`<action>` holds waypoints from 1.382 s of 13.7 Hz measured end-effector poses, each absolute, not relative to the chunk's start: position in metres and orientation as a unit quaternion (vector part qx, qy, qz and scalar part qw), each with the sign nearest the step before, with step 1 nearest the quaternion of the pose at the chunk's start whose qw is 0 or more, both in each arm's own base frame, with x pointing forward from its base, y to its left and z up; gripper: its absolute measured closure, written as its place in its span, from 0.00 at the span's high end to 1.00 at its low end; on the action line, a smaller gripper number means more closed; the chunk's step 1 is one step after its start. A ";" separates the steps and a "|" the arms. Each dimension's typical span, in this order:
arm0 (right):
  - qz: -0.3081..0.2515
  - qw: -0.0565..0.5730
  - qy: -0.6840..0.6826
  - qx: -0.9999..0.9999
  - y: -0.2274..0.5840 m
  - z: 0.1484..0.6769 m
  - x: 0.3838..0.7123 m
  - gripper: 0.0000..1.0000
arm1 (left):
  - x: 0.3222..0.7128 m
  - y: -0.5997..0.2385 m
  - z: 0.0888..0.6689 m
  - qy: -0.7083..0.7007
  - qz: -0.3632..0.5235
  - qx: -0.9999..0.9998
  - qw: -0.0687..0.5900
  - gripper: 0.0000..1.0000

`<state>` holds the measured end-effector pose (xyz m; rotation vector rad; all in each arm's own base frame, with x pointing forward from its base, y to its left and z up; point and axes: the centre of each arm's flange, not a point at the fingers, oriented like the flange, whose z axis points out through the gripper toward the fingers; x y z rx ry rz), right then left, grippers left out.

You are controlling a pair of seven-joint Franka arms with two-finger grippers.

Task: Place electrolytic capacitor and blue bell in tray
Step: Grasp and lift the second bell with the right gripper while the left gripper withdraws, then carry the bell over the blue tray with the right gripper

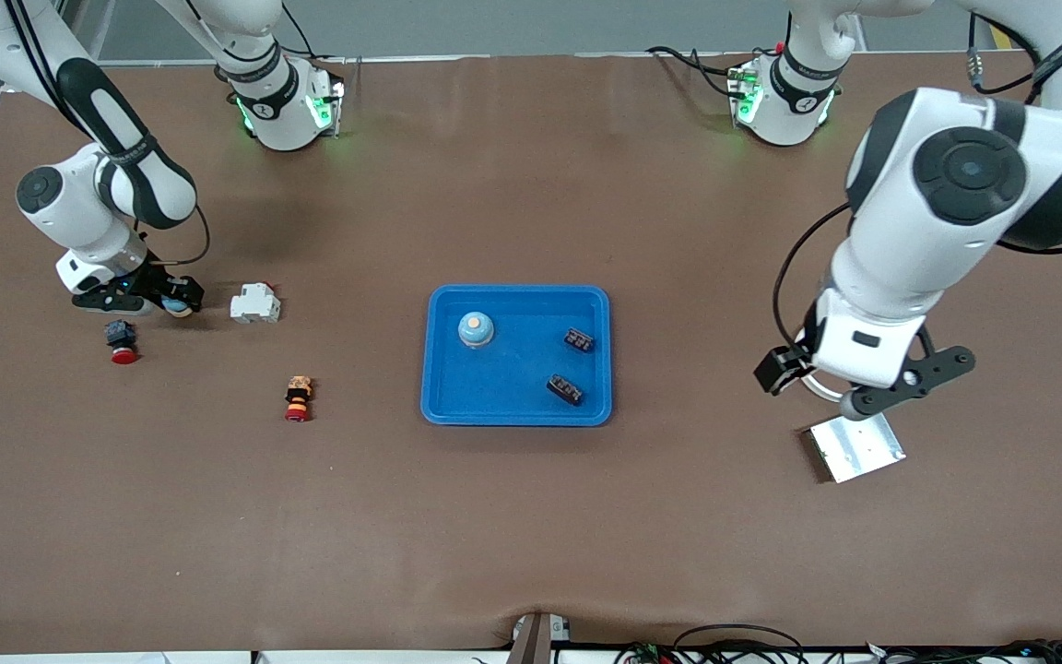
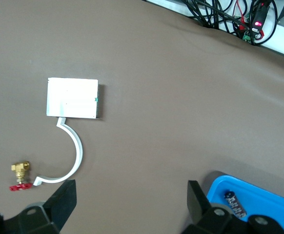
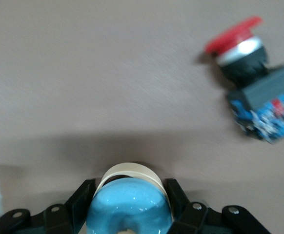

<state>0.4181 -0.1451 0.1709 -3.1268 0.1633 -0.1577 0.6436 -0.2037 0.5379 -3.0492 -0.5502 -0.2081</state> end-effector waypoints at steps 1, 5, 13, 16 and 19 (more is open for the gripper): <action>-0.050 0.009 0.062 -0.997 -0.129 0.177 0.430 0.67 | 0.644 -0.191 0.544 -0.170 -0.065 -0.983 0.017 1.00; -0.013 0.032 0.123 -0.992 -0.042 0.229 0.478 0.67 | 0.643 -0.141 0.568 -0.143 -0.059 -0.988 0.012 1.00; -0.013 0.062 0.253 -0.965 0.161 0.308 0.520 0.67 | 0.633 -0.089 0.594 -0.133 -0.052 -0.990 0.020 1.00; -0.009 0.059 0.282 -0.958 0.211 0.297 0.537 0.67 | 0.624 -0.072 0.609 -0.103 -0.047 -0.993 0.028 1.00; -0.009 0.019 0.315 -0.949 0.252 0.268 0.557 0.67 | 0.610 -0.065 0.627 -0.064 -0.047 -0.996 0.032 1.00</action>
